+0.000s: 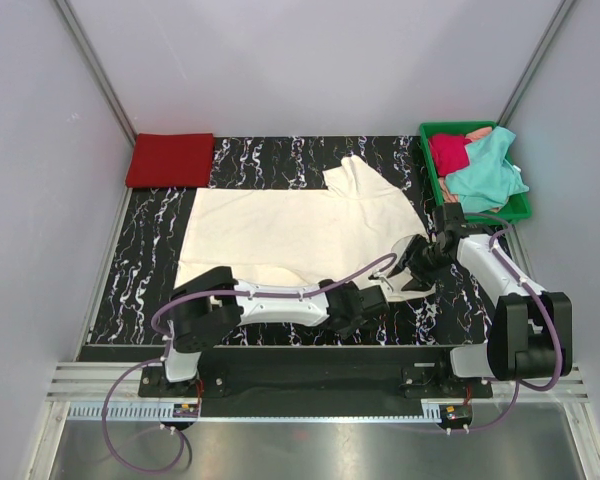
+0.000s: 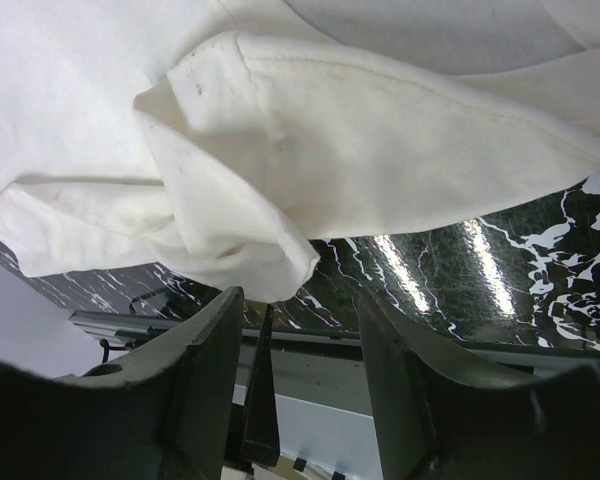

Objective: Fold and stack the t-shirts
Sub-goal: Fold the tshirt

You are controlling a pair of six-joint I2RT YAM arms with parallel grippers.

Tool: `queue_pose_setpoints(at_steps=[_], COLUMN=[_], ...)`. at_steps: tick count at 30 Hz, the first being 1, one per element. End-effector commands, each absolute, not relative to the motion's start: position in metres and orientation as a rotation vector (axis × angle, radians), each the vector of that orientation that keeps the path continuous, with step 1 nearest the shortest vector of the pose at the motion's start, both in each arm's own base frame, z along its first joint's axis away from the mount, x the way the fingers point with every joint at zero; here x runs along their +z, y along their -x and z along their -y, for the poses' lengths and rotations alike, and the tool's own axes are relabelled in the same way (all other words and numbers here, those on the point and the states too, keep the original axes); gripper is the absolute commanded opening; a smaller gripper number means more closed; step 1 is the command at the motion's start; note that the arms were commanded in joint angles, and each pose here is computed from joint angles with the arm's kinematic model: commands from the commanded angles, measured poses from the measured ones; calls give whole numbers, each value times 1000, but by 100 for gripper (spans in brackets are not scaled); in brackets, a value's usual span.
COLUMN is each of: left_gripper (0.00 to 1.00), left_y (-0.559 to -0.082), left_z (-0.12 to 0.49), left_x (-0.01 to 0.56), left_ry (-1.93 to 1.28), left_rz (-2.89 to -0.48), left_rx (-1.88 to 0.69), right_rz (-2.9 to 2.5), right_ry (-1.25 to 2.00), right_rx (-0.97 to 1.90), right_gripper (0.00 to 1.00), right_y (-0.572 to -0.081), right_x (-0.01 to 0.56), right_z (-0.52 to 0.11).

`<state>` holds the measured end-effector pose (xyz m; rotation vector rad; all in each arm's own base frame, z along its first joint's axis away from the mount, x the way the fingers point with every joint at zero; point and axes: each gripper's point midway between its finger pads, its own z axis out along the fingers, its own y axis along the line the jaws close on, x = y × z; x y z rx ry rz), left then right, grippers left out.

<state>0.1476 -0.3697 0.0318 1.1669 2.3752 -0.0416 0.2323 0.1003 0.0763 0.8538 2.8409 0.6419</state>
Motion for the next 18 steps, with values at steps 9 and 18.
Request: queue_pose_setpoints(at_steps=[9,18], left_gripper=[31,12], left_y=[-145,-146], left_z=[383,386], left_x=[13,17], left_ry=[-1222,-1227], left_rz=[-2375,-2360], left_rx=[-67,-70], right_rz=[-2837,-2883], right_ry=[-815,-741], right_rx=[652,711], right_gripper=[47,43], right_y=[-246,-249], right_x=[69,57], right_z=[-99,-105])
